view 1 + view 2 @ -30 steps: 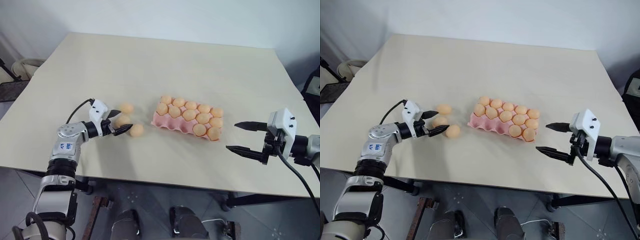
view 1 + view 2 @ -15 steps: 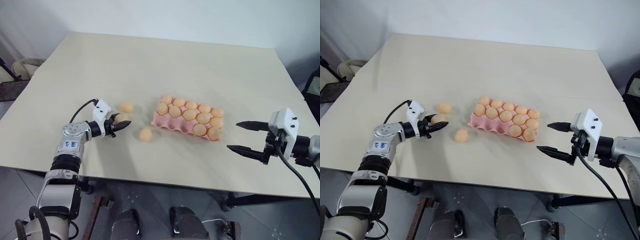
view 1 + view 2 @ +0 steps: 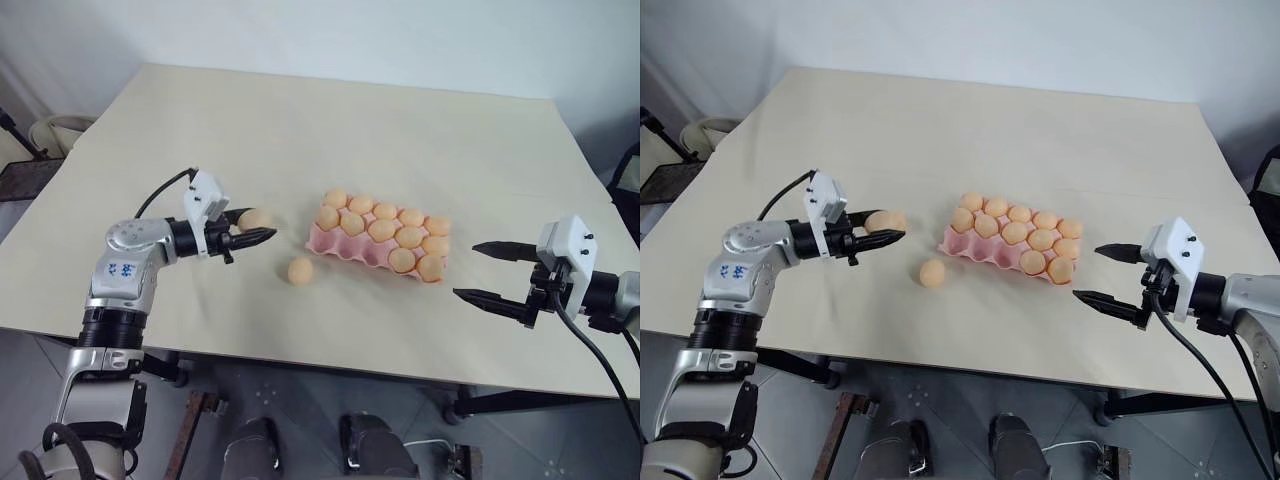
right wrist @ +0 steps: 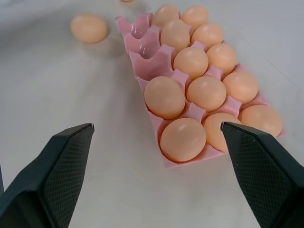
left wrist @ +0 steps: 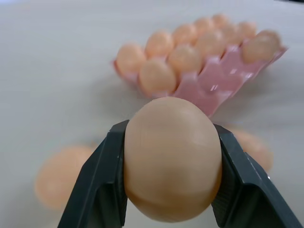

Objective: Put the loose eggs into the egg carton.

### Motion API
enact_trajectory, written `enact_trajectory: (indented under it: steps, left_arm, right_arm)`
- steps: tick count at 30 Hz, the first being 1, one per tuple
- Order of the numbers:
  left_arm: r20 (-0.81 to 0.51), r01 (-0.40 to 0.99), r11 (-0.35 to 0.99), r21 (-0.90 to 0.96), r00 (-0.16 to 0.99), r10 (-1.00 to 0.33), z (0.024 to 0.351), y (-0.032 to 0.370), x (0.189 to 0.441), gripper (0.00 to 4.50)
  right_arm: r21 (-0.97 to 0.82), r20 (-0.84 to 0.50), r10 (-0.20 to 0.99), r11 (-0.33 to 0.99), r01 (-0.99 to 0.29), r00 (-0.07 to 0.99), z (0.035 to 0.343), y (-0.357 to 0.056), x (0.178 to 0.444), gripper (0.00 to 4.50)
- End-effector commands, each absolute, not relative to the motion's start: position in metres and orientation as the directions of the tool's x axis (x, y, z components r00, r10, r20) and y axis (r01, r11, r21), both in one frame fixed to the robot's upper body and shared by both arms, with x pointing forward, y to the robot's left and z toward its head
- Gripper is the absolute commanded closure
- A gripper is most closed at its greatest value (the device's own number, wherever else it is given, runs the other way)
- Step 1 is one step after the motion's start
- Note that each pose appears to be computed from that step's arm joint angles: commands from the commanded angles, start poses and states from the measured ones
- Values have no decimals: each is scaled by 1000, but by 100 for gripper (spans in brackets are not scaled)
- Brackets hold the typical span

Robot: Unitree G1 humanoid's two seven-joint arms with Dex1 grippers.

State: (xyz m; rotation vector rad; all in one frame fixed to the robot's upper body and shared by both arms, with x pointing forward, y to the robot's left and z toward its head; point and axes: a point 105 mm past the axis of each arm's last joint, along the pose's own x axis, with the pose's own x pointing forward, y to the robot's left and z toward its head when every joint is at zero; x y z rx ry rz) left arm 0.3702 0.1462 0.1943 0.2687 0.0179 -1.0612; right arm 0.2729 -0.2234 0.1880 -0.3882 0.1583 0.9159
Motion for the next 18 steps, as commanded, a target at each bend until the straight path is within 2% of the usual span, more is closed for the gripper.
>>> enact_trajectory:
  steps: [1,11,18]
  left_arm:
    - [-107,901,351,254,387,-916,217,111,368,247]
    - [-183,961,149,235,194,-964,203,29,383,247]
    - [-263,966,59,250,126,-957,191,-9,387,247]
  right_arm:
    - [-290,-264,747,542,-789,610,196,-220,272,0]
    - [-294,-248,735,564,-772,631,194,-223,265,0]
    - [-292,-226,724,588,-754,652,198,-227,246,0]
